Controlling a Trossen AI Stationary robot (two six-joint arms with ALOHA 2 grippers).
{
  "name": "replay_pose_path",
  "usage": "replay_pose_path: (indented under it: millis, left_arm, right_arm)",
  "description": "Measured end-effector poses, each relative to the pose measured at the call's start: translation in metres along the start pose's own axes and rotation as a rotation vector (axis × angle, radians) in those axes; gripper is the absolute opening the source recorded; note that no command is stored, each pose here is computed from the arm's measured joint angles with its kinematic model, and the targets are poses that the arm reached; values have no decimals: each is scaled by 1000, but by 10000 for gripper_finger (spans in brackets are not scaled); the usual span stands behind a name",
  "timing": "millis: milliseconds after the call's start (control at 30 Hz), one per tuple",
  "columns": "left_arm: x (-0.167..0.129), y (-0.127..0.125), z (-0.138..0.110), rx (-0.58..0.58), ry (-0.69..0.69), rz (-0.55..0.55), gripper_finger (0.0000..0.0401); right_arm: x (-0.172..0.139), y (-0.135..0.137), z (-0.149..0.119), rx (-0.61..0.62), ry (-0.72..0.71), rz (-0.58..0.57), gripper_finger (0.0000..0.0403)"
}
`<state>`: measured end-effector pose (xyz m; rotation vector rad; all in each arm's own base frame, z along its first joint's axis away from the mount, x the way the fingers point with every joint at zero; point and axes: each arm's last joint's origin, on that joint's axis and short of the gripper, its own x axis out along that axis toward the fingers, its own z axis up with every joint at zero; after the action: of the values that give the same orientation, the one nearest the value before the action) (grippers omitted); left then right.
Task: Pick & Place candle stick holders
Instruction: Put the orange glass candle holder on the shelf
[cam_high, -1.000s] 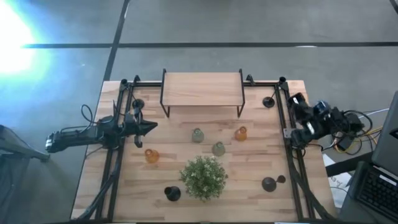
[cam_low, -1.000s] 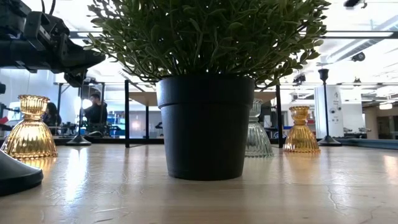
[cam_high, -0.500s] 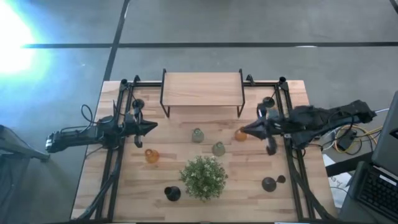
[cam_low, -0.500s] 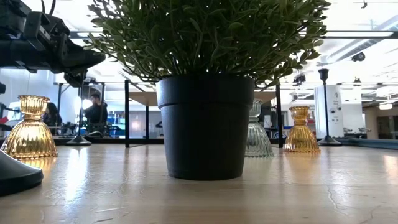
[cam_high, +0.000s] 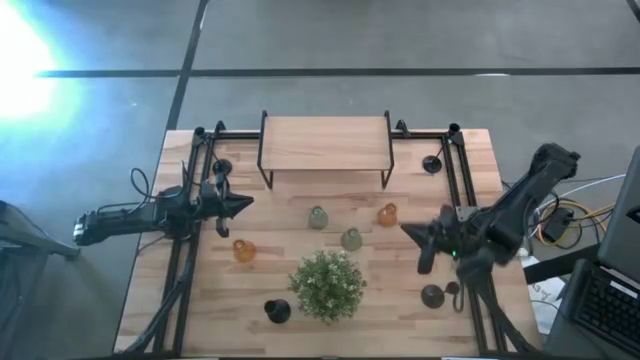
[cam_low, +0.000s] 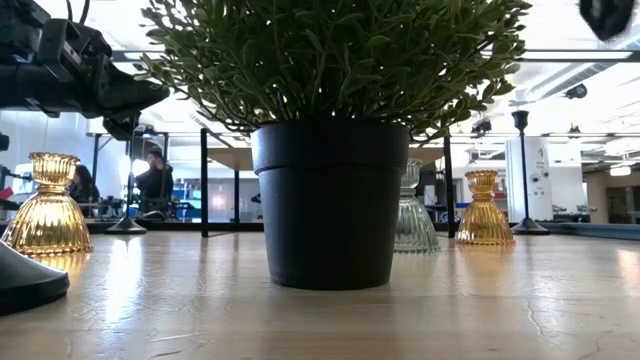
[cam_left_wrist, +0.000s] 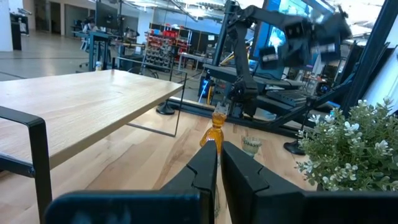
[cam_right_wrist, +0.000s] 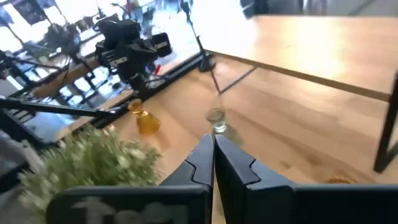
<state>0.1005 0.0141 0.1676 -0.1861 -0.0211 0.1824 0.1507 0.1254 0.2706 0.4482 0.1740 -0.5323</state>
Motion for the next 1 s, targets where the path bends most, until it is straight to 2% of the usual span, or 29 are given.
replay_pose_path:
  millis: [133,300,400,500,833,1000]
  left_arm:
    - [0,0,0,0,0,0,25]
    - [0,0,0,0,0,0,25]
    - [0,0,0,0,0,0,25]
    - [0,0,0,0,0,0,25]
    - [0,0,0,0,0,0,25]
    - [0,0,0,0,0,0,25]
  right_arm:
    - [9,-9,-40,-44,-1,-49,8]
    - [24,-27,-80,-212,10,-130,8]
    - [34,-40,-94,-127,6,-190,8]
    - [41,-48,-100,27,20,-236,8]
    - [51,-54,-91,54,49,-302,8]
    - [54,-58,-100,46,125,-331,8]
